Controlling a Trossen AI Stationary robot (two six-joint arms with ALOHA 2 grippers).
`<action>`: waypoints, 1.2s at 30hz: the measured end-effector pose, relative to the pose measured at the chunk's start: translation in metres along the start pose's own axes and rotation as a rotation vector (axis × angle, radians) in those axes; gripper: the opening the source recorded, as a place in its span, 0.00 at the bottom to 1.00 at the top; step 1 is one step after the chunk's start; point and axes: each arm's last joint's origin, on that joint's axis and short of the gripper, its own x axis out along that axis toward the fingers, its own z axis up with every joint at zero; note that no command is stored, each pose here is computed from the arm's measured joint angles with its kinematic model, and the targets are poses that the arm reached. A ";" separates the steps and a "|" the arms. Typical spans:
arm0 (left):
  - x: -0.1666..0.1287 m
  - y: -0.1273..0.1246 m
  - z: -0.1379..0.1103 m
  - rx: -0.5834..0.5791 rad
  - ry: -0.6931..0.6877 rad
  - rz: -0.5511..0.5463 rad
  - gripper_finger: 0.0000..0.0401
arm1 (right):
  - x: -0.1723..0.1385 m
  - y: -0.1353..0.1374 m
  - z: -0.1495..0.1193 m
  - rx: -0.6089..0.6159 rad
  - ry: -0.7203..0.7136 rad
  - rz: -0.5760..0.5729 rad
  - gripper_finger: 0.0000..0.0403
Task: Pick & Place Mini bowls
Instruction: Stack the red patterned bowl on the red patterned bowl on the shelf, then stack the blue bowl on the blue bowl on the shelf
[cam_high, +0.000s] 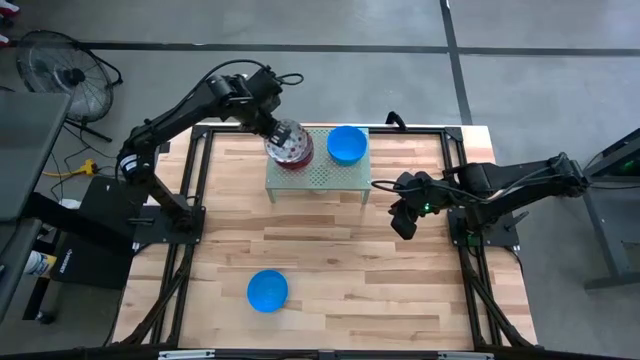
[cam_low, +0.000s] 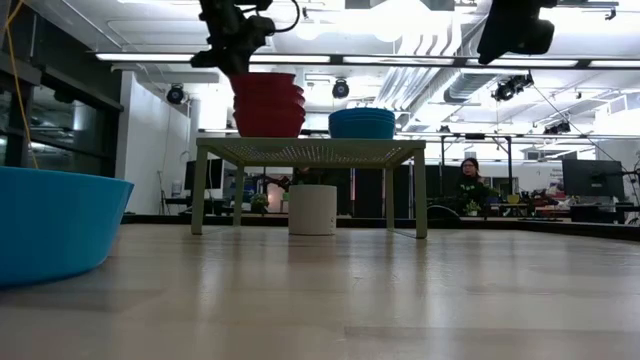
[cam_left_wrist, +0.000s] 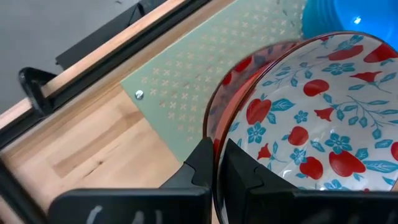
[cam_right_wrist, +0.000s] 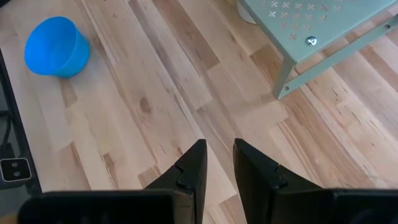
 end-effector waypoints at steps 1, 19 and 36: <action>0.000 0.001 0.001 -0.003 -0.004 -0.007 0.01 | 0.000 0.000 0.000 -0.003 0.000 0.000 0.17; 0.025 -0.004 0.013 0.012 0.018 -0.051 0.10 | 0.000 -0.002 -0.002 -0.012 0.012 -0.021 0.17; -0.033 -0.002 0.023 0.135 -0.112 0.021 0.49 | 0.000 -0.002 -0.003 -0.013 0.028 -0.023 0.17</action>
